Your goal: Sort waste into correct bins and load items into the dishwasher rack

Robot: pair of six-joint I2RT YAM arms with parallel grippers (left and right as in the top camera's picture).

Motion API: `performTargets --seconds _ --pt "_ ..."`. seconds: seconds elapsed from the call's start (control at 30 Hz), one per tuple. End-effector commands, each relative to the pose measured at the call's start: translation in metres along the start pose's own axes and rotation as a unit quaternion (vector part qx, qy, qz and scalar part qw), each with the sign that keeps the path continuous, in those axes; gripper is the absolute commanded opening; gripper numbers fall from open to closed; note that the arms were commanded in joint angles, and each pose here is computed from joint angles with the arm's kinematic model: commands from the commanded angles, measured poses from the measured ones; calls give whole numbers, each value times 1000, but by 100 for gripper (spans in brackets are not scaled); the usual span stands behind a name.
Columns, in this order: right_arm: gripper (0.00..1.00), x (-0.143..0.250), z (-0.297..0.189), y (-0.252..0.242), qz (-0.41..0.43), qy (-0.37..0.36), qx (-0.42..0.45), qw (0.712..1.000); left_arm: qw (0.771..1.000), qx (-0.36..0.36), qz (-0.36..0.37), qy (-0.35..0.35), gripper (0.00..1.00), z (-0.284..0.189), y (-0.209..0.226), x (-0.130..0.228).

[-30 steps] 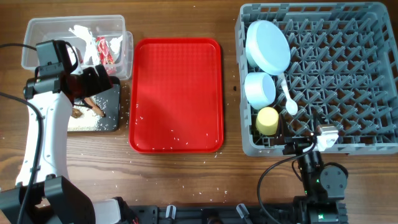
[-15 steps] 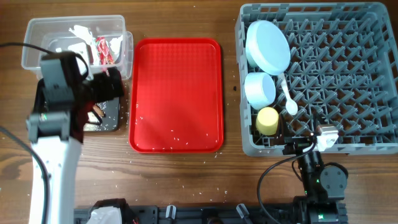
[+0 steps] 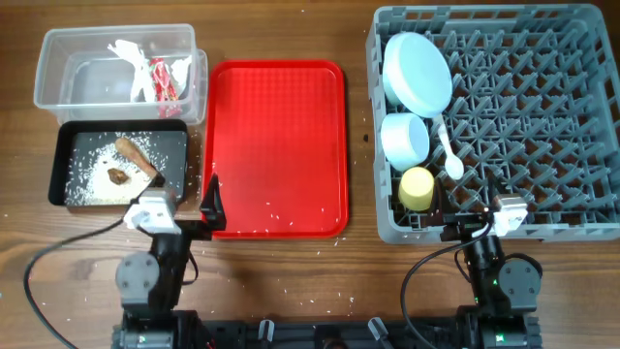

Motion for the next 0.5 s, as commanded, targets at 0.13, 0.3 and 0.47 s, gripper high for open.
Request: performTargets --seconds 0.13,0.3,0.47 --pt "100 -1 0 0 5 -5 2 1000 999 1 -5 -34 100 -6 5 11" --pt "100 -1 0 0 5 -5 2 1000 1000 -1 -6 -29 100 -7 6 17" --pt "100 -1 0 0 5 -5 2 1000 1000 -9 -9 -9 100 -6 9 25"
Point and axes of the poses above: each gripper's point midway between its finger pads, its own z axis out along the fingers, its own y axis along the line the jaws close on, x = y × z, the point moved 4 cm from there along -z, back along the fingers, and after that the axes turned 5 degrees about -z, right-handed, at the moved point
